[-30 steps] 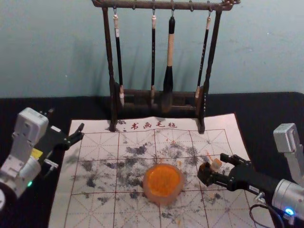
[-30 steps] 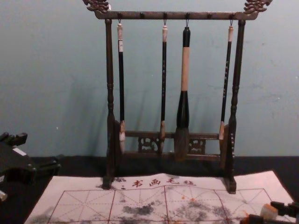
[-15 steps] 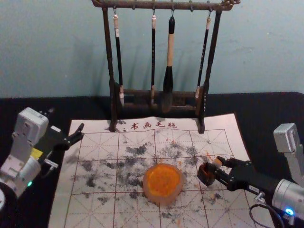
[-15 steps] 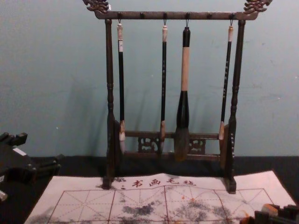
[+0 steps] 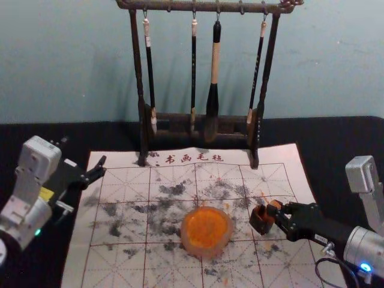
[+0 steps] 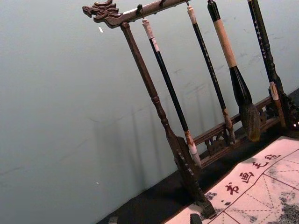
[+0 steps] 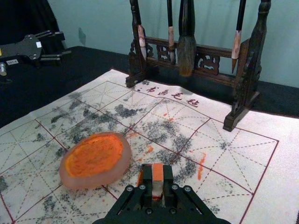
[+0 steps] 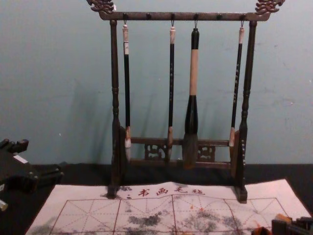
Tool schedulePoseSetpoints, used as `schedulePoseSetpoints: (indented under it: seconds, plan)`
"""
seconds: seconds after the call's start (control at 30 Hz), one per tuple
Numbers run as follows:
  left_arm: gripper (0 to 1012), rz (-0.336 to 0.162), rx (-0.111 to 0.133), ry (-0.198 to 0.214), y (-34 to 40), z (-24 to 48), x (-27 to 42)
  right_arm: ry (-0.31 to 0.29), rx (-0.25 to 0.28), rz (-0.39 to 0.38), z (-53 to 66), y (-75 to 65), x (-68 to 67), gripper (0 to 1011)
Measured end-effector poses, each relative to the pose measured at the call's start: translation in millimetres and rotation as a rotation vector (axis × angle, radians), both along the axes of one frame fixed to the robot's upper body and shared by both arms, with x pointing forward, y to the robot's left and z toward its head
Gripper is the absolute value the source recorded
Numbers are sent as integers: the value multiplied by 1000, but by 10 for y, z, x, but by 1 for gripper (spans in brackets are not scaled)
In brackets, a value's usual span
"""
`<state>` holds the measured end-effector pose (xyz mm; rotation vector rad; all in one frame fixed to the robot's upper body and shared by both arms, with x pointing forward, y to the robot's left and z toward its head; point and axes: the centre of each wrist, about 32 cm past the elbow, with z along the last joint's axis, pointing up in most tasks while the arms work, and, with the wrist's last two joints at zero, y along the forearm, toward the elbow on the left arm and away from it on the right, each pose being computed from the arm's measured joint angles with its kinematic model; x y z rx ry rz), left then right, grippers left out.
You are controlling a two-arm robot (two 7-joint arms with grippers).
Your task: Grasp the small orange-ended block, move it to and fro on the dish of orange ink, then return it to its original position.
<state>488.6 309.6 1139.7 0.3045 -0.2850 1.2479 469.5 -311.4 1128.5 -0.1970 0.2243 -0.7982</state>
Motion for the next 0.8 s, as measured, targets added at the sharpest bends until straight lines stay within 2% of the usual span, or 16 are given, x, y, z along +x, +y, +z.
schedulePoseSetpoints:
  seconds: [0.33, 0.8]
  plan:
    - [1001, 0, 0, 0, 0, 0, 0, -1, -1, 2, 1, -1, 0, 80]
    - [1001, 0, 0, 0, 0, 0, 0, -25, 6, 17, 61, 21, 4, 80]
